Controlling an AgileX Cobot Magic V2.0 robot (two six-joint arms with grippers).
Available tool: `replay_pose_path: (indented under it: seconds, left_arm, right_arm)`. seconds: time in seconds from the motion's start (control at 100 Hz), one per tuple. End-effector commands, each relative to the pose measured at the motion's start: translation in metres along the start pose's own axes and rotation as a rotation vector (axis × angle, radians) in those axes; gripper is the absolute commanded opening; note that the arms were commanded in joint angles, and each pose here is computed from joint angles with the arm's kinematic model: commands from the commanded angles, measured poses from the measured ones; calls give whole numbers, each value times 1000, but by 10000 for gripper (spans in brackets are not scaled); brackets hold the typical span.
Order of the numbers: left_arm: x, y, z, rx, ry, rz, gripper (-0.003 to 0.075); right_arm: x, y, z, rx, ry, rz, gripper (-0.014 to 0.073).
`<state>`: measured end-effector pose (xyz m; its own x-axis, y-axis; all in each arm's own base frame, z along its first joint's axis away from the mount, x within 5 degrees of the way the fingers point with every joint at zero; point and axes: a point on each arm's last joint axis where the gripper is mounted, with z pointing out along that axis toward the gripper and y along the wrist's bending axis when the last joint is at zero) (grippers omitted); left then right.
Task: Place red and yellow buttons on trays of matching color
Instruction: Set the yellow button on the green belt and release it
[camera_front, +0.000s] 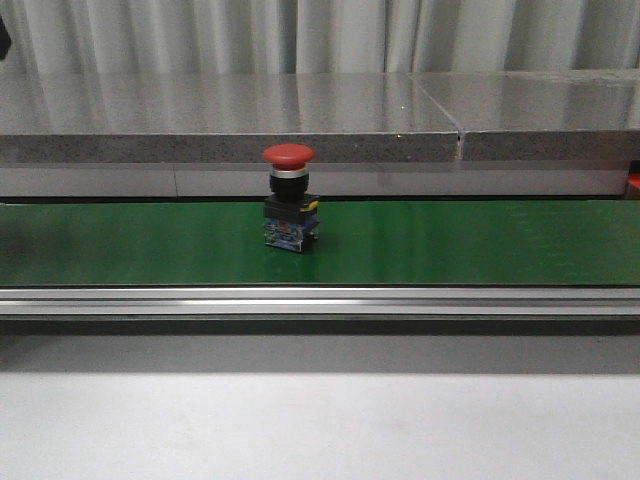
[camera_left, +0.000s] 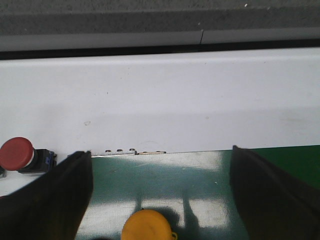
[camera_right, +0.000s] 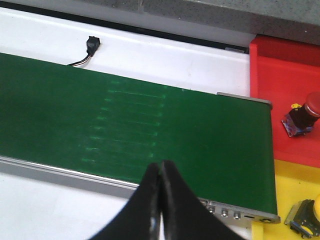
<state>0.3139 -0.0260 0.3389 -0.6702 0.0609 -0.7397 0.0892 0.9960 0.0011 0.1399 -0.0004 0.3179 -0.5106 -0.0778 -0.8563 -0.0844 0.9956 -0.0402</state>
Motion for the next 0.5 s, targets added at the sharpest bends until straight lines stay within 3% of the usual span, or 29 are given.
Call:
replay_pose_path:
  seconds: [0.0, 0.17, 0.49]
  left_arm:
    - [-12, -4, -37, 14, -169, -3, 555]
    - [11, -4, -70, 15, -257, -6, 555]
    - [83, -6, -110, 45, -333, -55, 554]
  right_arm:
    - [-13, -1, -5, 17, -90, -3, -68]
    - [-13, -1, -5, 17, -90, -3, -68]
    - [-13, -1, -5, 17, -90, -3, -68]
